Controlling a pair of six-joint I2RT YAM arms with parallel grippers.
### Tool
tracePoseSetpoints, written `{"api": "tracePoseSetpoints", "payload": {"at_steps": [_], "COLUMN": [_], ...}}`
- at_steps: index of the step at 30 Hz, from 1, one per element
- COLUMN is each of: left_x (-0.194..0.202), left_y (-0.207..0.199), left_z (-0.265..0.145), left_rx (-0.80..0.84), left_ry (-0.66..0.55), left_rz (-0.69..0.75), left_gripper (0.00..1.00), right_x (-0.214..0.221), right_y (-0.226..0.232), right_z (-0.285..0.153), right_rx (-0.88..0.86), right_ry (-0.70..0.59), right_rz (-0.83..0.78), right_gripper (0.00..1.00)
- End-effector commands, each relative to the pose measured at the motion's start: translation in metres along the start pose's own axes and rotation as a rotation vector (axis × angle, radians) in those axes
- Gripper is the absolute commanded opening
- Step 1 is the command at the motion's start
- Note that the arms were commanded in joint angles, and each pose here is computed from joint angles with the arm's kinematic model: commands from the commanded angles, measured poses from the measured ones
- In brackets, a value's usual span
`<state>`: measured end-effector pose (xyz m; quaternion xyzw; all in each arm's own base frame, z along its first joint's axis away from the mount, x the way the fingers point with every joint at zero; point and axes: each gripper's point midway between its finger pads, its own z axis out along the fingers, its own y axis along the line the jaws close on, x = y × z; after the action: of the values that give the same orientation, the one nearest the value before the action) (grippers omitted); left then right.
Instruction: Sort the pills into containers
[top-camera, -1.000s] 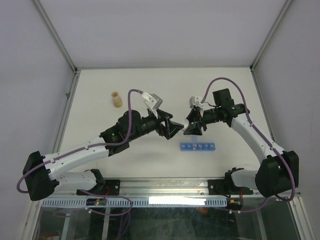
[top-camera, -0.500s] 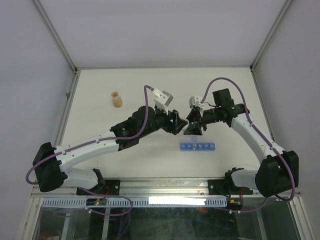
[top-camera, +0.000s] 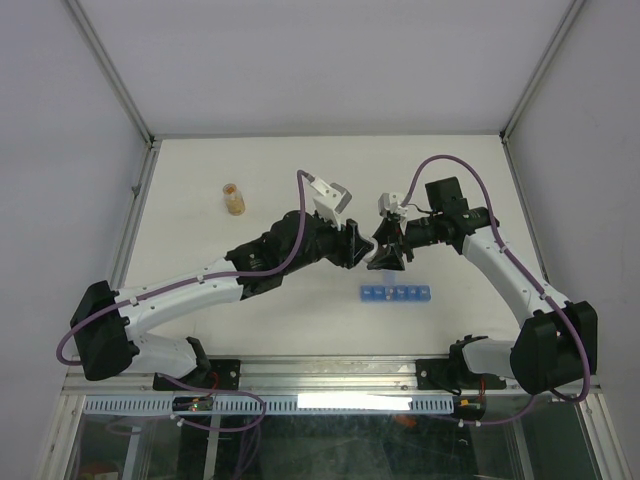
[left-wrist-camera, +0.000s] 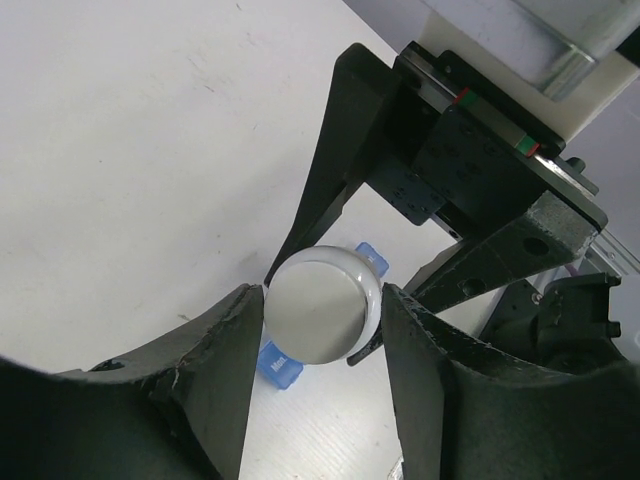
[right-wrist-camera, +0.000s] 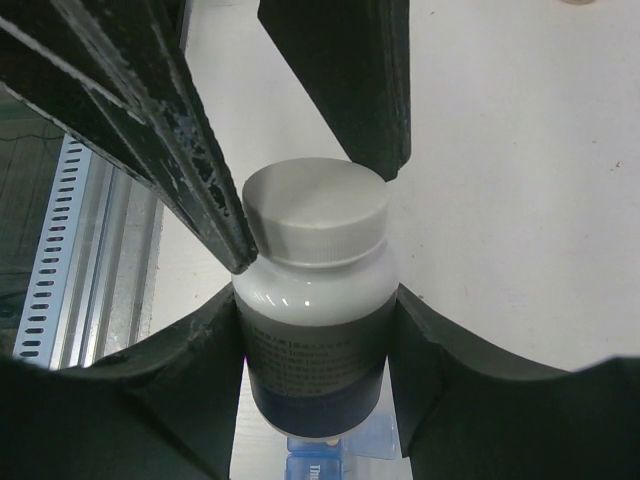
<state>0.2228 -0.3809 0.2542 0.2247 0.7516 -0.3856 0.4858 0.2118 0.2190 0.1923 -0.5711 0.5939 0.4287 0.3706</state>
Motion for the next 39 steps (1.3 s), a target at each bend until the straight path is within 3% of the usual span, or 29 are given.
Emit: {"api": "tracePoseSetpoints", "payload": {"at_steps": [1, 8, 16, 27, 31, 36, 37, 39], "left_x": [-0.023, -0.019, -0.011, 0.024, 0.026, 0.009, 0.003, -0.012], "left_y": [-0.014, -0.019, -0.022, -0.042, -0.032, -0.025, -0.026, -0.028], "left_z": [-0.001, -0.001, -0.002, -0.007, -0.007, -0.009, -0.01, -0.012], "left_rx": [0.048, 0.086, 0.15, 0.458, 0.516, 0.541, 0.537, 0.509], "left_ry": [-0.042, -0.019, 0.013, 0.079, 0.118, 0.086, 0.068, 0.009], "left_rz": [0.008, 0.026, 0.075, 0.544, 0.603, 0.601, 0.598, 0.582], "left_gripper": [0.48, 0.31, 0.23, 0.19, 0.18, 0.22, 0.27, 0.47], "right_x": [-0.021, -0.021, -0.022, -0.023, -0.023, -0.023, -0.023, -0.023], "right_y": [-0.006, -0.006, -0.006, -0.005, -0.006, -0.005, -0.005, -0.005], "right_z": [-0.004, -0.004, -0.004, -0.005, -0.005, -0.005, -0.005, -0.005], "right_rx": [0.014, 0.013, 0.014, 0.014, 0.014, 0.013, 0.014, 0.014], "right_ry": [-0.036, -0.037, -0.039, -0.039, -0.04, -0.041, -0.04, -0.04], "right_rz": [-0.064, -0.066, -0.068, -0.068, -0.07, -0.071, -0.07, -0.07], "right_gripper": [0.0, 0.0, 0.0, 0.0, 0.0, 0.0, 0.0, 0.0]}}
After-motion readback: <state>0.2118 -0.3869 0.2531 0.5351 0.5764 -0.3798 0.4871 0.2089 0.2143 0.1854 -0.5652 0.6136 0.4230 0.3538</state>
